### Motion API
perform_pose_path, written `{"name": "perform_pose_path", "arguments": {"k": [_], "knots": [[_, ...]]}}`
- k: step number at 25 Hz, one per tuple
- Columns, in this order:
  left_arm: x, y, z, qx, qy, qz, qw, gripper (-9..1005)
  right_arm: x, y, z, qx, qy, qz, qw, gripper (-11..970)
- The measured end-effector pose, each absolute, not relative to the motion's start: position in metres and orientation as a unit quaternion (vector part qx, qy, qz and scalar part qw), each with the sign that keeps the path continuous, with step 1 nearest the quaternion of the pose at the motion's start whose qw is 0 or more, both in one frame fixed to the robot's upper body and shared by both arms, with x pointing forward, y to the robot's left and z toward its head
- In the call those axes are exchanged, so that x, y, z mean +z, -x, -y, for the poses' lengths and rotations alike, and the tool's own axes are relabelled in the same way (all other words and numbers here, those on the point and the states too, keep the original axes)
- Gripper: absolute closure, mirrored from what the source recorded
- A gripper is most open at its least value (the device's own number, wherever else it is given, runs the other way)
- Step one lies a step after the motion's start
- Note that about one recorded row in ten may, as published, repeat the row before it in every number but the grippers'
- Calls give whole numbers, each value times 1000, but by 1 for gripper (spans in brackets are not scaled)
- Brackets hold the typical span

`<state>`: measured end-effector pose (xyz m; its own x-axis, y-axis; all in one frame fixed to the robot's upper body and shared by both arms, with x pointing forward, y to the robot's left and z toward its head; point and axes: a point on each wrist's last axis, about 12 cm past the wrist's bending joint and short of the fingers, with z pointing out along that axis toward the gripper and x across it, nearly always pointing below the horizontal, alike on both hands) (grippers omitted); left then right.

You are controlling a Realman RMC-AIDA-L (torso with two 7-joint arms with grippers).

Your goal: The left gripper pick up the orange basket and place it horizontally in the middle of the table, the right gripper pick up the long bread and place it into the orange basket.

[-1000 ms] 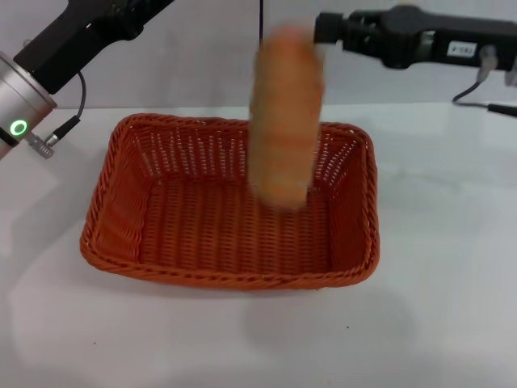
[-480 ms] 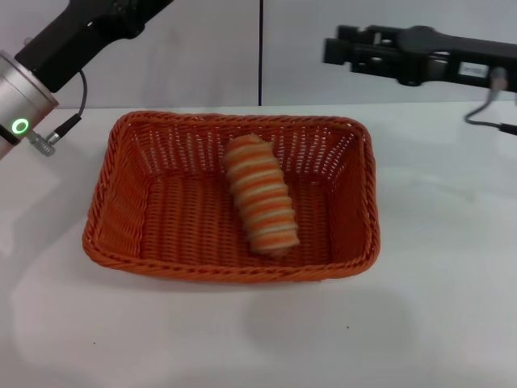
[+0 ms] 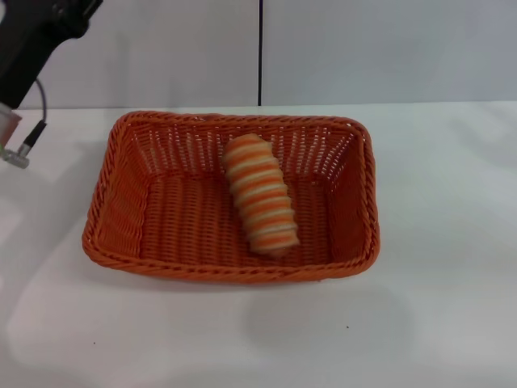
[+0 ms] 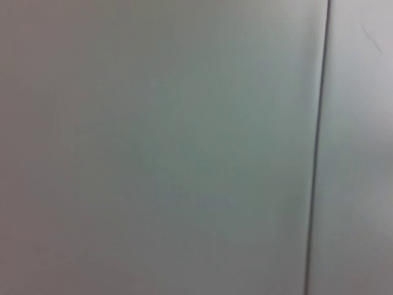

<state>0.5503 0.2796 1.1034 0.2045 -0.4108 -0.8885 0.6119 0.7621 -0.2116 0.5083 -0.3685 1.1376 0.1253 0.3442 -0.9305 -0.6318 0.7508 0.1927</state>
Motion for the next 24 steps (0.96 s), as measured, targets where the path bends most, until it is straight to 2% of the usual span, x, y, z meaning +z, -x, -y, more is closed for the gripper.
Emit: {"name": "perform_pose_path", "arguments": {"k": [2, 4, 5, 6, 10, 16, 20, 24], "knots": [[1101, -546, -282, -312, -91, -525, 786, 186, 1133, -498, 377, 313, 102, -559, 761, 263], [1098, -542, -285, -291, -90, -519, 798, 186, 1124, -477, 395, 272, 53, -529, 802, 264], [1097, -540, -286, -278, -91, -515, 806, 186, 1115, -457, 411, 215, 13, -511, 832, 264], [1096, -538, -287, -268, -93, -512, 811, 186, 1115, -457, 411, 215, 13, -511, 832, 264], [1090, -529, -292, -216, -96, -505, 830, 187, 1089, -424, 430, 97, -69, -505, 855, 264], [1081, -522, -299, -145, -102, -510, 842, 186, 1072, -410, 429, -8, -101, -503, 858, 264], [1076, -516, -299, -104, -126, -510, 845, 264, 1064, -413, 421, -92, -98, -499, 856, 264], [1074, -512, -300, -102, -125, -509, 845, 342, 1063, -414, 420, -109, -105, -495, 855, 264]]}}
